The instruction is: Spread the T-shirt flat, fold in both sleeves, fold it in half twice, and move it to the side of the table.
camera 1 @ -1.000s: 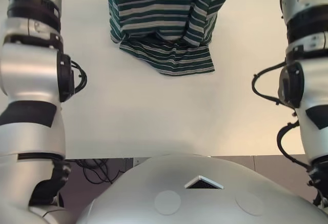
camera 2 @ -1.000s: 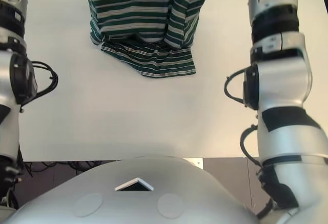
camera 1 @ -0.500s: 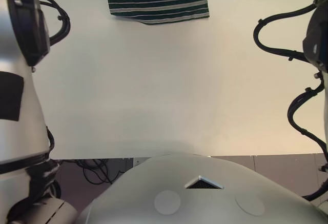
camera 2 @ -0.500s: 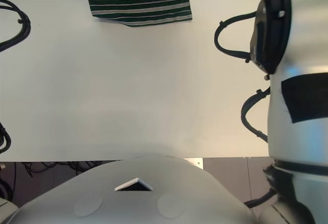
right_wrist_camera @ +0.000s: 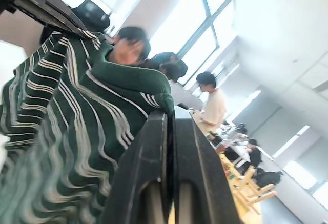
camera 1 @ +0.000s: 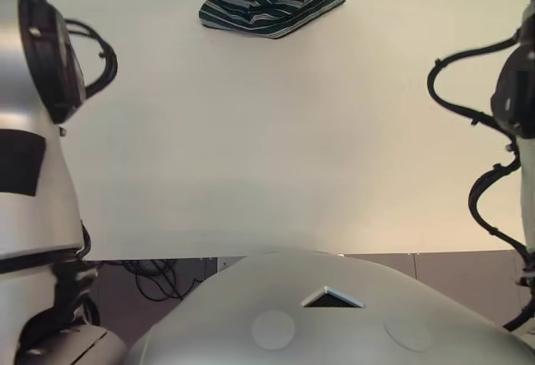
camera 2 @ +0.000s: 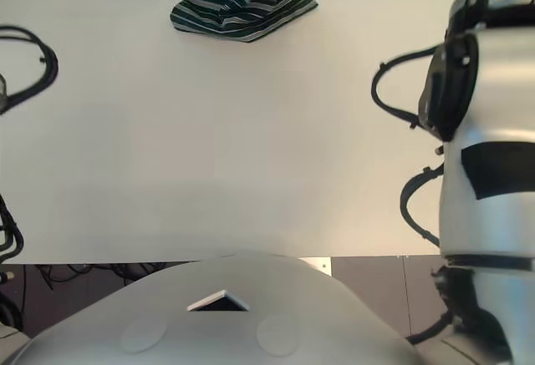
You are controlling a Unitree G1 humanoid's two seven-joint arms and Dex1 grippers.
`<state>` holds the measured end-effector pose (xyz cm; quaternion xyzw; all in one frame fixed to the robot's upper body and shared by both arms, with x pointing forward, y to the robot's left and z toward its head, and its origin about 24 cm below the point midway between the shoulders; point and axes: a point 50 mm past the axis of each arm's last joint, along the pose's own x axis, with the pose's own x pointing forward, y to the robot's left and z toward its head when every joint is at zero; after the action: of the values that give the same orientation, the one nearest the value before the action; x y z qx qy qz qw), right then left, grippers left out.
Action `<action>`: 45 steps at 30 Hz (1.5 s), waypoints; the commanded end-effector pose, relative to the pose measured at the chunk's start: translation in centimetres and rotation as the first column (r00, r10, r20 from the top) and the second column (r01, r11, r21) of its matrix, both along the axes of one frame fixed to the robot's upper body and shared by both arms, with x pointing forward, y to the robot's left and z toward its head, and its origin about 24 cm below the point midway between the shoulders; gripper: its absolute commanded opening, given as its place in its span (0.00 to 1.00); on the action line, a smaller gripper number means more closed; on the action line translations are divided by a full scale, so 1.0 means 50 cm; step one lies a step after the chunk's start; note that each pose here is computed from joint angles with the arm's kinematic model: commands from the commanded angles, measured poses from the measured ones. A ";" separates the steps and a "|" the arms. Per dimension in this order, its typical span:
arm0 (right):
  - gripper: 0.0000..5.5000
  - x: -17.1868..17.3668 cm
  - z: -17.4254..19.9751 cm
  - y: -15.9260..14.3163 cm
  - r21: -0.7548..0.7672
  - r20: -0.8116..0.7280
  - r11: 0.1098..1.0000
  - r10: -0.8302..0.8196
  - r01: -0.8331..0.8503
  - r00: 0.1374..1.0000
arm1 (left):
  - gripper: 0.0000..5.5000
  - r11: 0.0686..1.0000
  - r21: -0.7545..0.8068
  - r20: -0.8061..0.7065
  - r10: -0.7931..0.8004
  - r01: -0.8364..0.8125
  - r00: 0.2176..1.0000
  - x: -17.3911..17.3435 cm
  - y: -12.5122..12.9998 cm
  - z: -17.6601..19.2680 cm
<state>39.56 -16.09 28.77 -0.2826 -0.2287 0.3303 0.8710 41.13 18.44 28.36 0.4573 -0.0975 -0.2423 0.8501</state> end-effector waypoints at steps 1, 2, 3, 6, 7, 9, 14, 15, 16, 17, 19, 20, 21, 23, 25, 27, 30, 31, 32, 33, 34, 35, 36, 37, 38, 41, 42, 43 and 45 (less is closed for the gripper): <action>0.00 -0.095 -0.080 -0.035 -0.004 -0.154 0.992 0.127 -0.129 0.980 | 0.00 0.991 -0.015 -0.214 -0.131 0.130 0.968 -0.080 0.047 -0.098; 0.00 -0.125 -0.096 -0.036 0.016 -0.207 0.987 0.159 -0.159 0.965 | 0.00 0.986 -0.035 -0.270 -0.165 0.162 0.949 -0.111 0.049 -0.110; 0.00 -0.152 -0.107 -0.037 0.034 -0.250 0.982 0.186 -0.184 0.950 | 0.00 0.980 -0.062 -0.315 -0.197 0.187 0.928 -0.138 0.048 -0.117; 0.00 -0.243 -0.135 -0.031 0.095 -0.409 0.951 0.308 -0.295 0.859 | 0.00 0.954 -0.151 -0.436 -0.300 0.260 0.849 -0.219 0.037 -0.119; 0.00 -0.266 -0.141 -0.029 0.112 -0.450 0.940 0.336 -0.321 0.828 | 0.00 0.945 -0.177 -0.461 -0.326 0.275 0.825 -0.238 0.033 -0.115; 0.00 -0.306 -0.145 -0.029 0.143 -0.507 0.920 0.385 -0.365 0.771 | 0.00 0.916 -0.244 -0.514 -0.400 0.318 0.759 -0.277 0.022 -0.104; 0.00 -0.382 -0.138 -0.029 0.241 -0.603 0.868 0.485 -0.434 0.633 | 0.00 0.851 -0.391 -0.626 -0.525 0.350 0.577 -0.363 0.018 -0.077; 0.00 -0.395 -0.139 -0.028 0.278 -0.615 0.852 0.512 -0.443 0.600 | 0.00 0.849 -0.406 -0.650 -0.529 0.339 0.546 -0.375 0.022 -0.080; 0.00 -0.406 -0.139 -0.028 0.306 -0.625 0.840 0.532 -0.447 0.572 | 0.00 0.840 -0.429 -0.658 -0.543 0.332 0.522 -0.384 0.023 -0.079; 0.00 -0.416 -0.139 -0.027 0.325 -0.635 0.831 0.546 -0.452 0.547 | 0.00 0.828 -0.458 -0.659 -0.560 0.323 0.503 -0.390 0.022 -0.075; 0.00 -0.445 -0.171 -0.027 0.301 -0.735 0.837 0.509 -0.457 0.449 | 0.00 0.850 -0.439 -0.731 -0.526 0.289 0.435 -0.410 0.024 -0.107; 0.00 -0.463 -0.198 -0.024 0.292 -0.795 0.846 0.474 -0.446 0.379 | 0.00 0.871 -0.414 -0.790 -0.488 0.263 0.371 -0.427 0.023 -0.143; 0.00 -0.479 -0.231 -0.023 0.256 -0.852 0.868 0.411 -0.426 0.325 | 0.00 0.896 -0.369 -0.850 -0.433 0.246 0.300 -0.449 0.021 -0.185; 0.00 -0.512 -0.309 -0.031 0.169 -0.938 0.919 0.261 -0.356 0.229 | 0.00 0.945 -0.220 -0.953 -0.261 0.242 0.152 -0.507 0.026 -0.281; 0.00 -0.544 -0.360 -0.037 0.147 -0.966 0.938 0.204 -0.314 0.157 | 0.00 0.957 -0.129 -0.986 -0.151 0.261 0.065 -0.551 0.039 -0.347; 0.00 -0.538 -0.369 -0.040 0.156 -0.961 0.943 0.214 -0.294 0.176 | 0.00 0.964 -0.131 -0.984 -0.155 0.233 0.086 -0.545 0.048 -0.363; 0.00 -0.486 -0.349 -0.054 0.137 -0.930 0.948 0.223 -0.288 0.291 | 0.00 0.963 -0.165 -0.957 -0.209 0.215 0.201 -0.493 0.055 -0.339; 0.00 -0.472 -0.340 -0.054 0.140 -0.920 0.943 0.237 -0.303 0.313 | 0.00 0.958 -0.179 -0.949 -0.228 0.225 0.216 -0.484 0.051 -0.331; 0.00 -0.463 -0.335 -0.053 0.144 -0.913 0.938 0.249 -0.316 0.323 | 0.00 0.954 -0.189 -0.945 -0.242 0.234 0.221 -0.480 0.048 -0.327; 0.00 -0.453 -0.329 -0.050 0.152 -0.901 0.935 0.264 -0.320 0.344 | 0.00 0.946 -0.219 -0.932 -0.275 0.238 0.235 -0.474 0.039 -0.321; 0.00 -0.440 -0.324 -0.047 0.157 -0.887 0.936 0.274 -0.315 0.372 | 0.00 0.940 -0.241 -0.918 -0.301 0.242 0.256 -0.465 0.031 -0.314; 0.00 -0.416 -0.315 -0.044 0.163 -0.857 0.942 0.282 -0.293 0.431 | 0.00 0.936 -0.264 -0.891 -0.329 0.231 0.313 -0.442 0.023 -0.302; 0.00 -0.390 -0.303 -0.040 0.170 -0.820 0.949 0.286 -0.266 0.495 | 0.00 0.935 -0.277 -0.859 -0.344 0.222 0.379 -0.416 0.018 -0.288; 0.00 -0.357 -0.287 -0.040 0.188 -0.776 0.957 0.283 -0.221 0.564 | 0.00 0.936 -0.286 -0.819 -0.350 0.204 0.455 -0.386 0.016 -0.272; 0.00 -0.329 -0.271 -0.040 0.200 -0.730 0.961 0.277 -0.192 0.625 | 0.00 0.939 -0.291 -0.772 -0.343 0.182 0.535 -0.353 0.016 -0.253; 0.00 -0.237 -0.211 -0.037 0.257 -0.592 0.960 0.248 -0.112 0.767 | 0.00 0.950 -0.296 -0.609 -0.269 0.101 0.747 -0.256 0.026 -0.192; 0.00 -0.211 -0.193 -0.033 0.259 -0.557 0.960 0.240 -0.108 0.795 | 0.00 0.955 -0.287 -0.556 -0.226 0.070 0.800 -0.225 0.030 -0.174; 0.00 -0.178 -0.171 -0.027 0.251 -0.514 0.963 0.222 -0.102 0.829 | 0.00 0.961 -0.272 -0.499 -0.183 0.048 0.847 -0.189 0.032 -0.155; 0.00 -0.125 -0.135 -0.017 0.235 -0.453 0.967 0.199 -0.099 0.869 | 0.00 0.972 -0.235 -0.419 -0.121 0.021 0.900 -0.133 0.031 -0.127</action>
<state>31.18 -17.72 20.16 -0.0654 -0.0297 0.4355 0.8973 32.19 20.21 20.68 0.2599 0.0748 -0.3849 0.8825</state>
